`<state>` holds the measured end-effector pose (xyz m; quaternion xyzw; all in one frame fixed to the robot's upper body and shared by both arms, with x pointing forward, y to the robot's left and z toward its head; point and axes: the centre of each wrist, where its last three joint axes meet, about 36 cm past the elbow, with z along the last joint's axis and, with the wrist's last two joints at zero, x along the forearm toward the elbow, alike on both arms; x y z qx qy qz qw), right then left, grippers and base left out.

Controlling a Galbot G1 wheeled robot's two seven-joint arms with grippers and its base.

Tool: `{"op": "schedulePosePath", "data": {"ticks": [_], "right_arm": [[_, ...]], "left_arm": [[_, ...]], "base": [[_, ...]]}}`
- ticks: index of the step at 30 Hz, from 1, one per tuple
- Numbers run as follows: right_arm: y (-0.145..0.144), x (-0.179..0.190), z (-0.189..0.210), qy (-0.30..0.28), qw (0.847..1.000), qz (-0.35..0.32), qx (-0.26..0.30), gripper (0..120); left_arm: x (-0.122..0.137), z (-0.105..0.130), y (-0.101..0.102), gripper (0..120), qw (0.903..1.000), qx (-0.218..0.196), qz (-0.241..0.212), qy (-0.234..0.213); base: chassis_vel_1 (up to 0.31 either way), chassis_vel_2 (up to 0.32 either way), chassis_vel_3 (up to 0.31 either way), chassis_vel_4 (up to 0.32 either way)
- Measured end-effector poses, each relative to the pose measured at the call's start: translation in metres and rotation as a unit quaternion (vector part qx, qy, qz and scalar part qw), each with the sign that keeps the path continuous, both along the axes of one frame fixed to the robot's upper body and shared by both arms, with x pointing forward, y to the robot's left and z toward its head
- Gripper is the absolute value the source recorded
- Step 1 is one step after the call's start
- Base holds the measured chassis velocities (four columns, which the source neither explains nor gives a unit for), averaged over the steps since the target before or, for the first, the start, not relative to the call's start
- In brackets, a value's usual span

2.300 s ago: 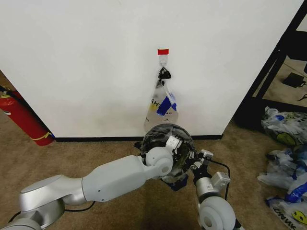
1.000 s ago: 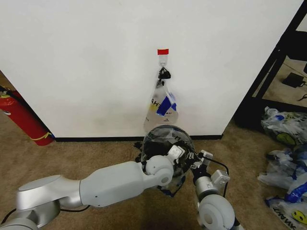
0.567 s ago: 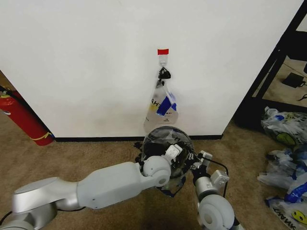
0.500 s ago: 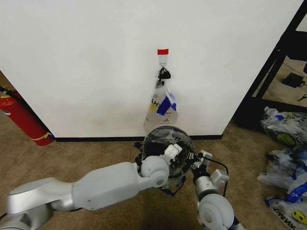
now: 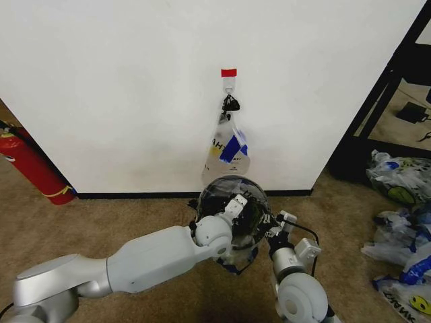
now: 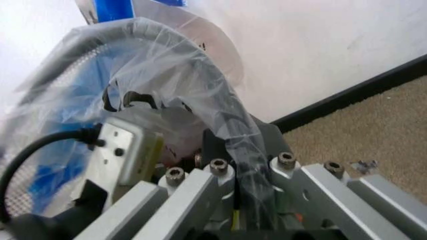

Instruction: Pick up the garbage bag from the wall and place it over the trash bin.

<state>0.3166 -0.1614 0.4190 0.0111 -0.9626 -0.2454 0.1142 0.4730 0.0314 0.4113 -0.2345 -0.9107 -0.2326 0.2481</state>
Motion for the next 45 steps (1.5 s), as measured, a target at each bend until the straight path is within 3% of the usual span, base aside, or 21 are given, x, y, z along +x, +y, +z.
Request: {"op": "schedulePosePath", "data": {"ticks": [7,10,16,24,31,34,45], "right_arm": [[0.0,-0.001,0.001,0.0,1.0,0.002,0.001,0],[-0.004,0.002,-0.001,0.0,1.0,-0.002,-0.002,0],[-0.003,0.004,-0.004,0.001,1.0,-0.003,-0.002,0],[0.0,-0.001,0.0,-0.003,1.0,0.007,0.002,0],[0.0,-0.005,-0.003,-0.001,1.0,0.011,-0.003,0],[0.0,-0.005,-0.005,0.001,1.0,0.013,-0.005,0],[-0.002,0.016,-0.014,0.01,1.0,-0.008,-0.008,0]], "left_arm": [[-0.007,-0.003,-0.007,0,0.9999,-0.007,-0.001,0.012],[-0.024,0.014,-0.002,0,0.9986,-0.042,-0.011,0.029],[-0.033,0.03,0.005,0,0.9954,-0.078,-0.035,0.044],[-0.031,0.013,-0.012,0,0.9939,-0.066,-0.058,0.067],[-0.024,0.009,-0.02,0,0.9943,-0.075,-0.054,0.054],[-0.025,0.014,-0.017,0,0.9941,-0.078,-0.056,0.05],[-0.042,0.043,0.04,0,0.9955,-0.072,-0.043,0.045]], "base": [[0.0,0.0,0.0,0.0],[0.0,0.0,0.0,0.0],[0.0,0.0,0.0,0.0],[0.0,0.0,0.0,0.0],[0.0,0.0,0.0,0.0],[0.0,0.0,0.0,0.0],[0.0,0.0,0.0,0.0]]}}
